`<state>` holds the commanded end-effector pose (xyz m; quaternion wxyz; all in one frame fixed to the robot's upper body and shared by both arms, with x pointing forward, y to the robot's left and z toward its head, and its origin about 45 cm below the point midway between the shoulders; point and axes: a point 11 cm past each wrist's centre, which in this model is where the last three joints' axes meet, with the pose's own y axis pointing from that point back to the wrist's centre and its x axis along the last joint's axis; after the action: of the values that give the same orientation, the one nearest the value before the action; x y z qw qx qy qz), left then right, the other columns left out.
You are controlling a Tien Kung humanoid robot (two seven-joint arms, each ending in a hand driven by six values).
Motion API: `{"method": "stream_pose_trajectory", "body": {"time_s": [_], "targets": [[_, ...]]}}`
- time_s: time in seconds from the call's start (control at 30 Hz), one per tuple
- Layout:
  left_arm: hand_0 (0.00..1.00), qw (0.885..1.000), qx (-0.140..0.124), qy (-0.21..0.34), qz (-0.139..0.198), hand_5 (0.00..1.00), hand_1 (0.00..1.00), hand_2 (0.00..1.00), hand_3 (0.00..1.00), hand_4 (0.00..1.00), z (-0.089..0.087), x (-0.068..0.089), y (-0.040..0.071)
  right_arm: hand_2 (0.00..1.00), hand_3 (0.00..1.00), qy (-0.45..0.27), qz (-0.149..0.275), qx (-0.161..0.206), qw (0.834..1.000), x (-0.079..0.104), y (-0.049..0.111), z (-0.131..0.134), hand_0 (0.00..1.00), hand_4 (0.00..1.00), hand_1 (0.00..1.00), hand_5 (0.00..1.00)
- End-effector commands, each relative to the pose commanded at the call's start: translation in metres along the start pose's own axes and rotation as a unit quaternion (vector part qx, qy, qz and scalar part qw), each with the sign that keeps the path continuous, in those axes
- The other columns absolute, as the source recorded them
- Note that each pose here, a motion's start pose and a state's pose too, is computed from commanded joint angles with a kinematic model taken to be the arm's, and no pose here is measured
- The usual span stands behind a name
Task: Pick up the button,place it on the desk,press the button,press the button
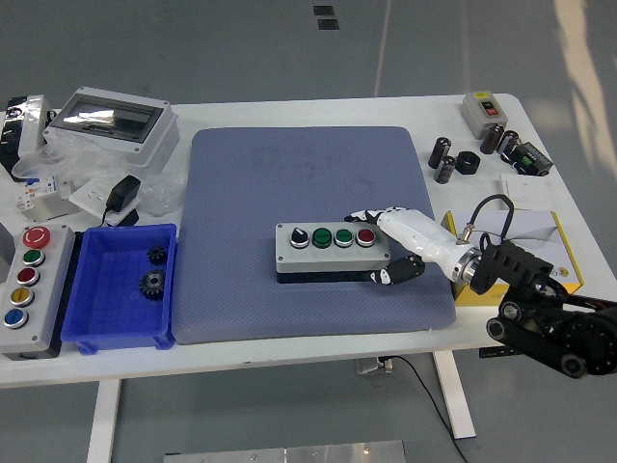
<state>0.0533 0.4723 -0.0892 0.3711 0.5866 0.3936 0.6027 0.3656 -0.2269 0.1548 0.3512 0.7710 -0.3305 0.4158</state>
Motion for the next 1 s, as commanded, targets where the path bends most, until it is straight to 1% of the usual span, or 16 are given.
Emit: {"method": "stream_pose_trajectory", "body": {"time_s": [0.17, 0.2, 0.37, 0.43, 0.77, 0.8, 0.83, 0.9, 0.97, 1.0], "targets": [[0.626, 1.000, 0.001, 0.000, 0.000, 0.232, 0.516, 0.531, 0.590, 0.609, 0.000, -0.001, 0.000, 0.844, 0.911, -0.023, -0.004, -0.003, 1.000, 0.000, 0.001, 0.001, 0.943, 0.346, 0.864, 0.002], [0.626, 1.000, 0.001, 0.000, 0.000, 0.231, 0.515, 0.530, 0.590, 0.608, -0.001, -0.001, 0.000, 0.842, 0.915, -0.030, -0.005, -0.004, 1.000, 0.001, 0.002, 0.001, 0.947, 0.359, 0.865, 0.002], [0.626, 1.000, 0.005, 0.000, -0.001, 0.231, 0.515, 0.530, 0.590, 0.608, -0.004, -0.002, 0.000, 0.842, 0.915, -0.054, -0.002, 0.003, 0.999, 0.009, 0.004, -0.003, 0.947, 0.359, 0.865, 0.002], [0.626, 1.000, 0.006, 0.000, -0.001, 0.230, 0.515, 0.529, 0.588, 0.607, -0.005, -0.002, -0.001, 0.841, 0.920, -0.062, -0.002, 0.006, 0.998, 0.012, 0.004, -0.004, 0.947, 0.373, 0.866, 0.002], [0.625, 1.000, 0.007, -0.002, -0.003, 0.229, 0.515, 0.528, 0.589, 0.606, -0.005, -0.004, -0.001, 0.846, 0.925, -0.071, -0.011, 0.005, 0.997, 0.014, 0.007, -0.002, 0.947, 0.390, 0.865, 0.002], [0.625, 1.000, 0.007, -0.002, -0.003, 0.228, 0.514, 0.528, 0.588, 0.607, -0.005, -0.004, -0.001, 0.851, 0.934, -0.071, -0.011, 0.005, 0.997, 0.014, 0.008, -0.002, 0.941, 0.411, 0.867, 0.002], [0.625, 1.000, 0.008, -0.002, -0.003, 0.228, 0.514, 0.528, 0.588, 0.607, -0.006, -0.004, -0.001, 0.851, 0.934, -0.070, -0.011, 0.005, 0.997, 0.015, 0.008, -0.002, 0.941, 0.411, 0.867, 0.002], [0.625, 1.000, 0.008, -0.003, -0.003, 0.228, 0.514, 0.528, 0.588, 0.607, -0.007, -0.004, -0.001, 0.851, 0.934, -0.072, -0.007, 0.006, 0.997, 0.019, 0.011, -0.002, 0.941, 0.411, 0.867, 0.002], [0.625, 1.000, 0.008, -0.003, -0.003, 0.228, 0.514, 0.528, 0.588, 0.607, -0.007, -0.004, -0.001, 0.851, 0.934, -0.081, 0.000, 0.008, 0.997, 0.028, 0.017, -0.003, 0.941, 0.411, 0.867, 0.002], [0.625, 1.000, 0.009, -0.003, -0.003, 0.225, 0.513, 0.526, 0.587, 0.605, -0.008, -0.004, -0.001, 0.866, 0.947, -0.089, 0.003, 0.008, 0.996, 0.033, 0.021, -0.003, 0.946, 0.426, 0.872, 0.002]]}}
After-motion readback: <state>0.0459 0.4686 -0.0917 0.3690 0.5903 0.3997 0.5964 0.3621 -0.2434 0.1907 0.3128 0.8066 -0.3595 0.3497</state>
